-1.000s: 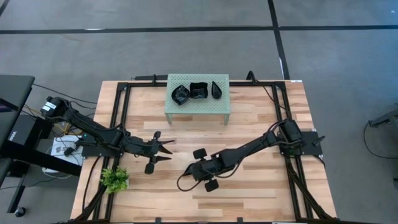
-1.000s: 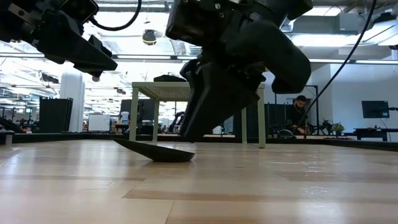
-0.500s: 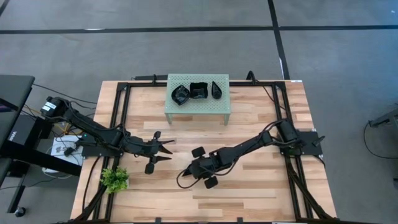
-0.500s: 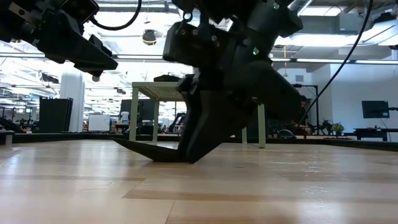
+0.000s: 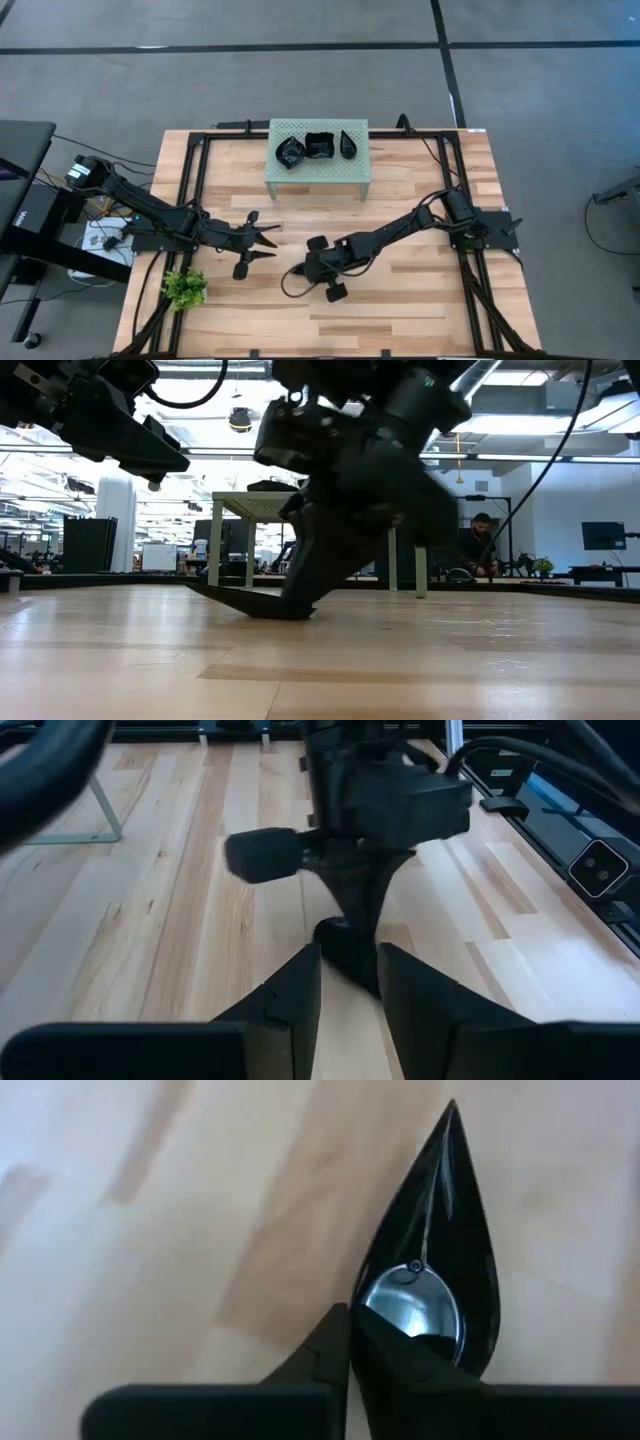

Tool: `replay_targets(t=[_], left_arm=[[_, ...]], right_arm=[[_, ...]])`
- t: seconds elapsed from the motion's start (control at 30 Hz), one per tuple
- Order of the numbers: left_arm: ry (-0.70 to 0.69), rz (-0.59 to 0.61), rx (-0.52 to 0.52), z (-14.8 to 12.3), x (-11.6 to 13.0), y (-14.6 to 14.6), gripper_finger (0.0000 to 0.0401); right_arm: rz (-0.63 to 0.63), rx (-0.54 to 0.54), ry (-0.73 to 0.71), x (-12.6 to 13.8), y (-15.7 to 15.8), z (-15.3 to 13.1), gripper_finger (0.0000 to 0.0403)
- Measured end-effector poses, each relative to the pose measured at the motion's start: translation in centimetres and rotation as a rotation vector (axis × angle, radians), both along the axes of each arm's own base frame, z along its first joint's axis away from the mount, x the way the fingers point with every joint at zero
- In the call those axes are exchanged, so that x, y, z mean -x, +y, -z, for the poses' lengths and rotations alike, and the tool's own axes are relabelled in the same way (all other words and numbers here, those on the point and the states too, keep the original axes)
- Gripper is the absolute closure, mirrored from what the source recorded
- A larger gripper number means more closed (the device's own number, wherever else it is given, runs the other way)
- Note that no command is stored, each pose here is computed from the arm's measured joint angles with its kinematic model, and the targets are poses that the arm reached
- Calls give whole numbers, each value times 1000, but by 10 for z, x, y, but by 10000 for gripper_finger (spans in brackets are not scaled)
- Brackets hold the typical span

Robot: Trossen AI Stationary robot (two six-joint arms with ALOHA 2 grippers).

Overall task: Pick & Place Mini shaped plates
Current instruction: Stack the drop-shaped plate on top of the other drop-shaped plate on the shelf

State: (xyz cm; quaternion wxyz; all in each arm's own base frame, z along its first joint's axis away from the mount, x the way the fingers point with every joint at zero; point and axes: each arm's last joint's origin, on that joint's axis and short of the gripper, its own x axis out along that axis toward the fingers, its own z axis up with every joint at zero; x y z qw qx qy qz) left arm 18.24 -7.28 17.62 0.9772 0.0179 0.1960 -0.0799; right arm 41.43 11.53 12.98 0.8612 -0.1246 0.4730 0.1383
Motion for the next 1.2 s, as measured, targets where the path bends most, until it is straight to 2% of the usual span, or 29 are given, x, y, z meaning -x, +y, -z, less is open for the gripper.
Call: replay_targets(t=[0.1,0.2,0.33,0.43,0.57,0.77,0.93,1.2], left_arm=[[0,0,0,0,0,0,297],[0,0,0,0,0,0,297],[0,7,0,0,0,-1,297],[0,19,1,0,1,-3,297],[-3,33,2,0,2,-6,297],[-15,34,8,-2,2,-6,297],[-23,34,3,-2,2,-6,297],[-29,34,6,-3,1,-6,297]], right_arm=[[124,-47,-83,-7,0,-3,389],[236,-156,-178,-13,7,-10,385],[364,-263,-248,-11,17,-45,399],[492,-242,-313,-1,21,-81,397],[646,-109,-411,29,13,-137,401],[975,142,-536,81,-34,-195,401],[1200,150,-499,99,-92,-207,402],[1350,103,-375,88,-161,-187,402]])
